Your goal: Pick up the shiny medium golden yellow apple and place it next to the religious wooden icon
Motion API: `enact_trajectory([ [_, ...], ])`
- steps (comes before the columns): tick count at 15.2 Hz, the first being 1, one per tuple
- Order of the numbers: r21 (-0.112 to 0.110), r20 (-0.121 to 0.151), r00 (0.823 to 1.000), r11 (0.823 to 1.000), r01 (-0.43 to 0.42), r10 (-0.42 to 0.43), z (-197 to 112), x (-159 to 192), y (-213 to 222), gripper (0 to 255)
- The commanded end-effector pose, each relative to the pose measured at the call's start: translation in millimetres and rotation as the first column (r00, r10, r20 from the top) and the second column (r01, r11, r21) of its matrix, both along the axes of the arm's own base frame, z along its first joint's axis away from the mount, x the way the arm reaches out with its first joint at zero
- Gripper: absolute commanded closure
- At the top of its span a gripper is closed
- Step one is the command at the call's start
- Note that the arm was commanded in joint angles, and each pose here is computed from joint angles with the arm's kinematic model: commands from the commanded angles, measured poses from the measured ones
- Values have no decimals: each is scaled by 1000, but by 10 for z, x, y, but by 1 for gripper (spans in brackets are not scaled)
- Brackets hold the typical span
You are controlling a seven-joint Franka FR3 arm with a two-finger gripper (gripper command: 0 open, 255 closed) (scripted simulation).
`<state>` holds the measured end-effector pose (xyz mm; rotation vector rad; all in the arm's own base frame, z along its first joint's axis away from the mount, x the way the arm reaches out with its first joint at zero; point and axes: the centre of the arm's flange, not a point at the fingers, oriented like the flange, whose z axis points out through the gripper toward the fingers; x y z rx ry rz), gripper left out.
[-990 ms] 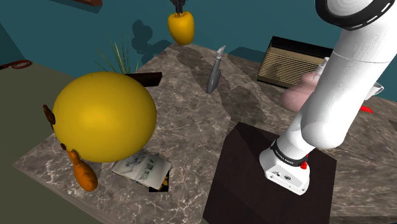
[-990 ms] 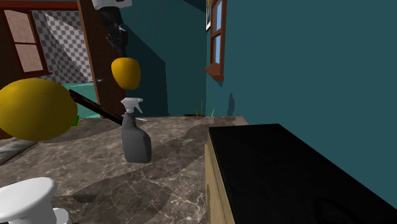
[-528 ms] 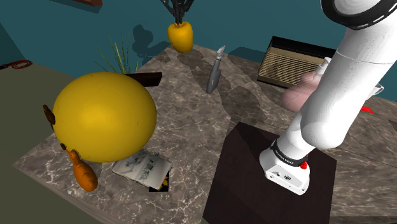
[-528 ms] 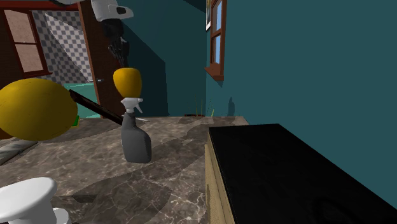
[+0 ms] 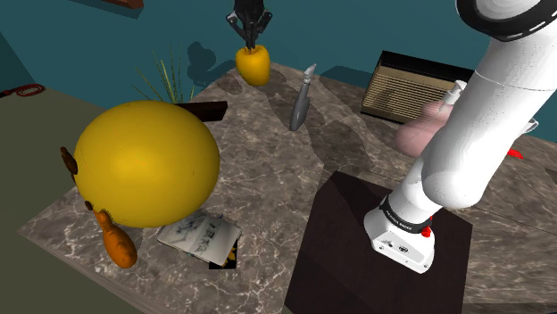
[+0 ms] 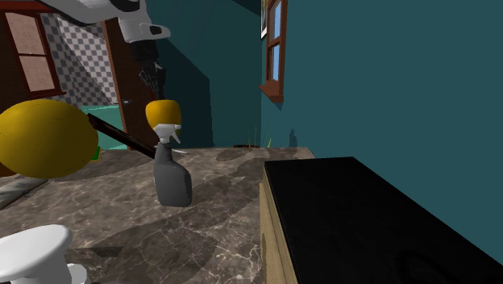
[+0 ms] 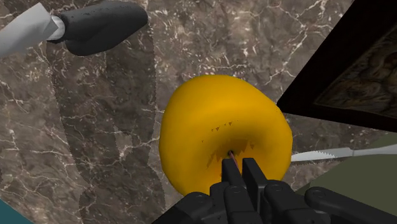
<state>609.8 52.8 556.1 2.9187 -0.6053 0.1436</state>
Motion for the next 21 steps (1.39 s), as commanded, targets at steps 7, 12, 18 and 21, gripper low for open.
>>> enact_trajectory([
  [7,0,1,1000,1000,0,0,-417,8,-2,255],
  [12,0,1,1000,1000,0,0,-681,8,-2,255],
  [18,0,1,1000,1000,0,0,-998,8,-2,255],
  [21,0,1,1000,1000,0,0,-1156,8,-2,255],
])
